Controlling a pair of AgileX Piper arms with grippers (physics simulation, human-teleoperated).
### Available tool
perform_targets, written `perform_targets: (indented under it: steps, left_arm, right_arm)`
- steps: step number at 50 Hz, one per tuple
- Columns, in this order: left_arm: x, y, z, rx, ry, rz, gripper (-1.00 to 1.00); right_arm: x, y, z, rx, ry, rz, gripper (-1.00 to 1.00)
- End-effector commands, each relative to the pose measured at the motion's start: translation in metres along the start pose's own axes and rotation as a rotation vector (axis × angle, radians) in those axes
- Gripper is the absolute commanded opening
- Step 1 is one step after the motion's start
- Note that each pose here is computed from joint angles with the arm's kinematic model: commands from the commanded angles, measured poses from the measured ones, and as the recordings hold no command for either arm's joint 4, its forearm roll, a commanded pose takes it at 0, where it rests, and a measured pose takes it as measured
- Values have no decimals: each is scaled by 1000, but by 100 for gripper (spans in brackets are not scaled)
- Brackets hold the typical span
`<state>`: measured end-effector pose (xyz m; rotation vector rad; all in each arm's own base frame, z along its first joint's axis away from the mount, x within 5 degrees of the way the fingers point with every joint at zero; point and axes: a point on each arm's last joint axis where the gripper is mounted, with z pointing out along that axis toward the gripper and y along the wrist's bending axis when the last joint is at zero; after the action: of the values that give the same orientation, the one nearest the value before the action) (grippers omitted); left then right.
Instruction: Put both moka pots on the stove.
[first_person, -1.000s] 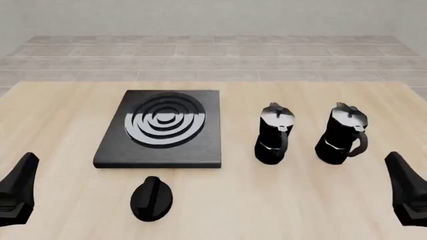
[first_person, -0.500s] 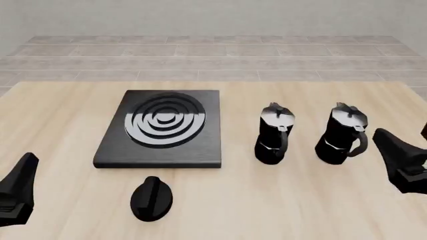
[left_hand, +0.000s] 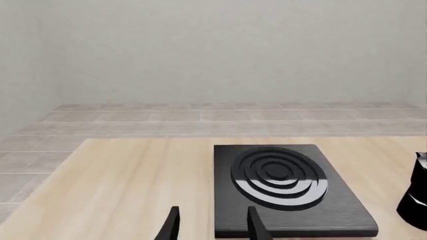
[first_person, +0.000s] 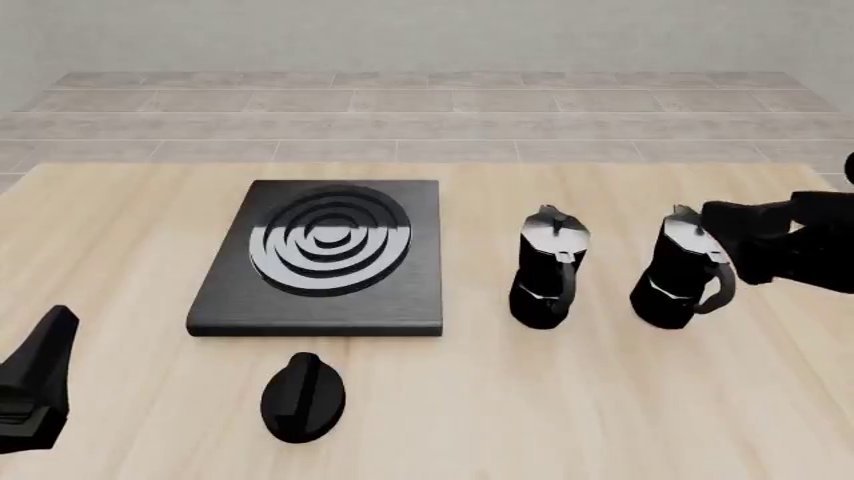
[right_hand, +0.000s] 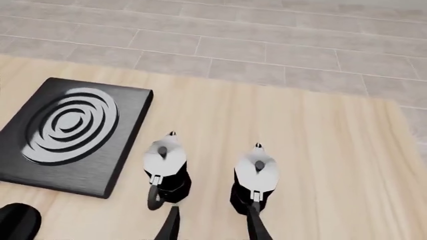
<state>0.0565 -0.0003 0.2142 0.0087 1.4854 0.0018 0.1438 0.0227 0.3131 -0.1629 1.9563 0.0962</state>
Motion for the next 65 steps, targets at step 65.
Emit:
perform_targets:
  steps: [65]
  left_arm:
    - [0, 0, 2, 1, 4, -29, 100]
  right_arm:
    - [-22, 52, 111, -143, 313, 103, 100]
